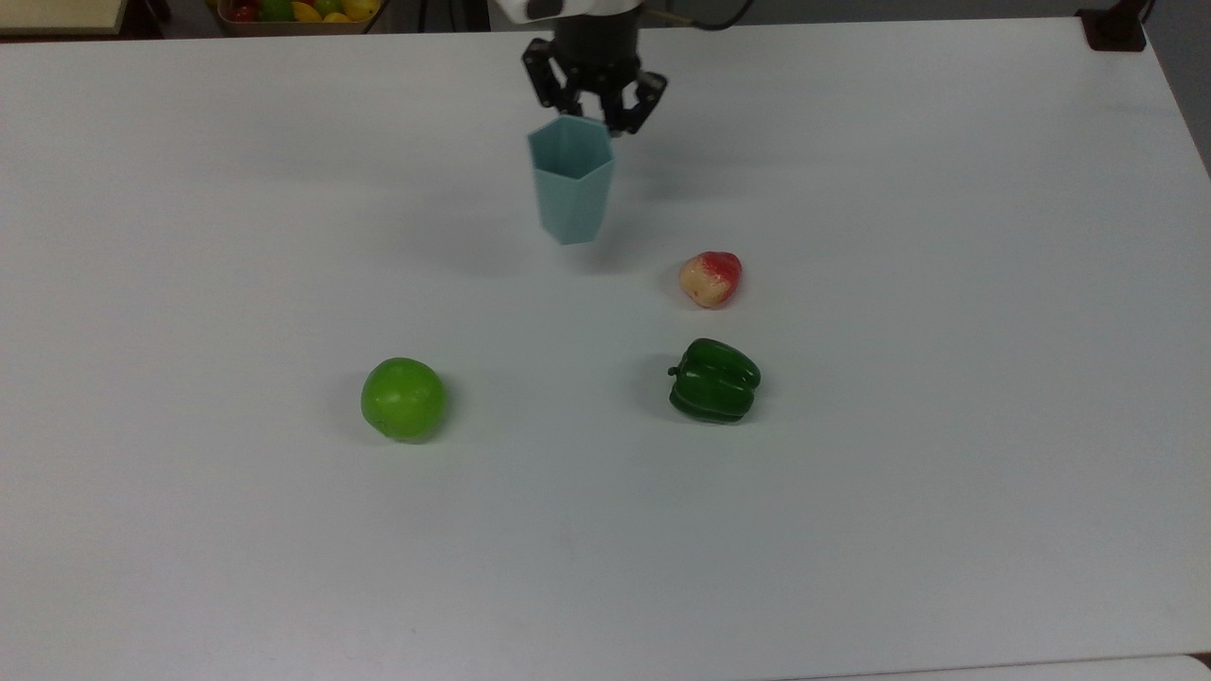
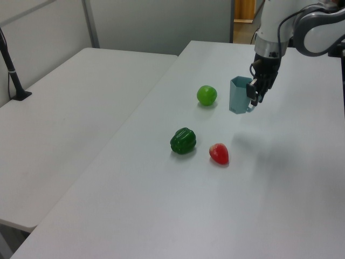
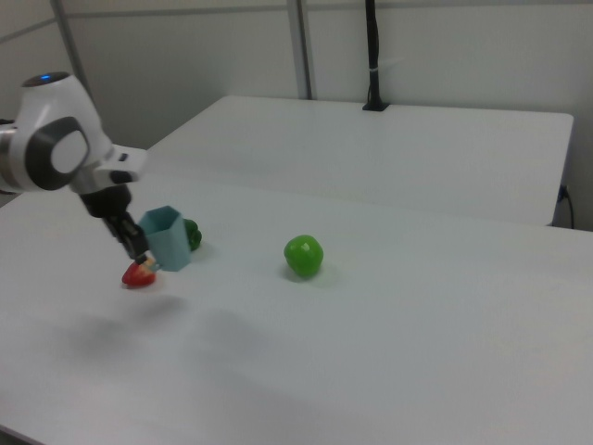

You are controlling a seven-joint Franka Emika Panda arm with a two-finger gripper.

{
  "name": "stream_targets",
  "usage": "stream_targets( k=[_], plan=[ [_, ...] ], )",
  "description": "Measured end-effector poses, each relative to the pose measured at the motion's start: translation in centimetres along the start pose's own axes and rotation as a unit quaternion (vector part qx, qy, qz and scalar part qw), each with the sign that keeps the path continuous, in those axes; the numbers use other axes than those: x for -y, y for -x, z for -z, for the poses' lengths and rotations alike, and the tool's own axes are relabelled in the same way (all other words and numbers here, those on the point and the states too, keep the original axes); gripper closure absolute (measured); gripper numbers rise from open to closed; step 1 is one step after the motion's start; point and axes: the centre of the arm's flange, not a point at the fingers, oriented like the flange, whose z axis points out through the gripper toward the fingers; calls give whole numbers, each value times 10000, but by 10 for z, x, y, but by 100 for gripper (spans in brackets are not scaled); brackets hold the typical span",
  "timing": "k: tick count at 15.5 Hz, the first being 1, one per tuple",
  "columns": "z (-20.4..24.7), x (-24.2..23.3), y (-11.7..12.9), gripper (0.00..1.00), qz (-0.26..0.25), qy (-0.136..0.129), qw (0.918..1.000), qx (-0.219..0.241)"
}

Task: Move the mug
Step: 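Slide the held mug across the table past the red apple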

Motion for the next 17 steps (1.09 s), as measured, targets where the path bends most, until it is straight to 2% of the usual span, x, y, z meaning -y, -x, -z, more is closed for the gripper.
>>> stream_targets(
  k=[4, 9, 13, 17],
  plan=[
    [9, 46, 43, 72, 566, 95, 9981, 212],
    [10, 85, 82, 72, 1000, 114, 9945, 295],
    [-9, 99, 91, 72, 1043, 167, 9936, 404],
    [-50, 123, 96, 72, 1016, 84, 9939, 413]
  ],
)
